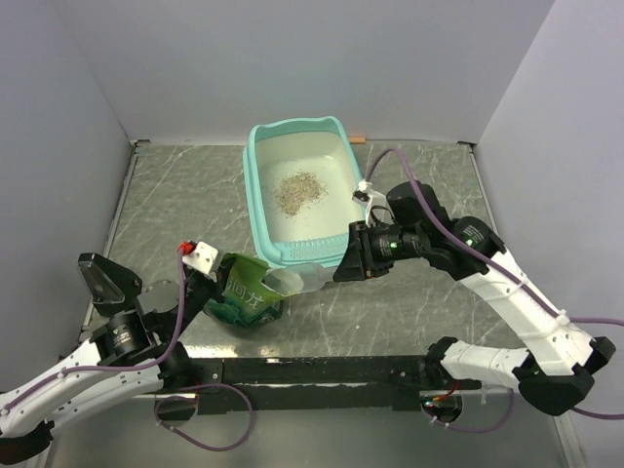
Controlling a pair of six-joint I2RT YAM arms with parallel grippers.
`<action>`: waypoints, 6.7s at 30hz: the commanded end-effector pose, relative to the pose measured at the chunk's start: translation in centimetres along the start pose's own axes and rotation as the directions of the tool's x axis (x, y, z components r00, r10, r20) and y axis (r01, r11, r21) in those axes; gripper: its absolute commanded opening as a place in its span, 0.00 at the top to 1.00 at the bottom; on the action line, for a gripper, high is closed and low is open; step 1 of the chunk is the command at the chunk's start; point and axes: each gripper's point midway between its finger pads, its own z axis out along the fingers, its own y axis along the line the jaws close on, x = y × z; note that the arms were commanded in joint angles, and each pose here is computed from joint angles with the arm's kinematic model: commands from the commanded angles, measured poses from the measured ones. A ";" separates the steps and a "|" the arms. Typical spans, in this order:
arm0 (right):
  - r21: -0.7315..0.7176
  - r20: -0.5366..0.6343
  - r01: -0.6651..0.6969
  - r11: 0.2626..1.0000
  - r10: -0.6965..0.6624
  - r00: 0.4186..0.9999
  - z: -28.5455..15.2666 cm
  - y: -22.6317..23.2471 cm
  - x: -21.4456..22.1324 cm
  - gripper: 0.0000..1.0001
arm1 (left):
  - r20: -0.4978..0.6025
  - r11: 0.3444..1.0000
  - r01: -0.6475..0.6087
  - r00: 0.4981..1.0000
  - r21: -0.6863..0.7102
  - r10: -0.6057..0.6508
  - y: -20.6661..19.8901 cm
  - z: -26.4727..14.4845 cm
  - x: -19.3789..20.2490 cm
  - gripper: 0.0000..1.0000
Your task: Fill the litter box with clean litter
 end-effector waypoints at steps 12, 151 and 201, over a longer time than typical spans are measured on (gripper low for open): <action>-0.040 -0.126 -0.047 0.998 0.041 0.991 5.6 1.6 -0.7 1.00 | 0.078 0.989 0.068 0.994 0.128 -0.079 -2.2 -0.4 -2.7 0.99; -0.490 0.206 -0.391 0.779 0.539 0.816 0.6 -2.5 8.2 1.00 | 0.083 0.998 0.053 0.995 0.037 -0.056 -0.6 -0.1 -2.2 0.99; 0.578 0.137 -0.130 0.805 0.061 0.989 9.6 -20.9 -15.6 1.00 | 0.119 0.990 0.090 0.987 0.110 -0.103 -1.4 -1.1 -3.3 0.99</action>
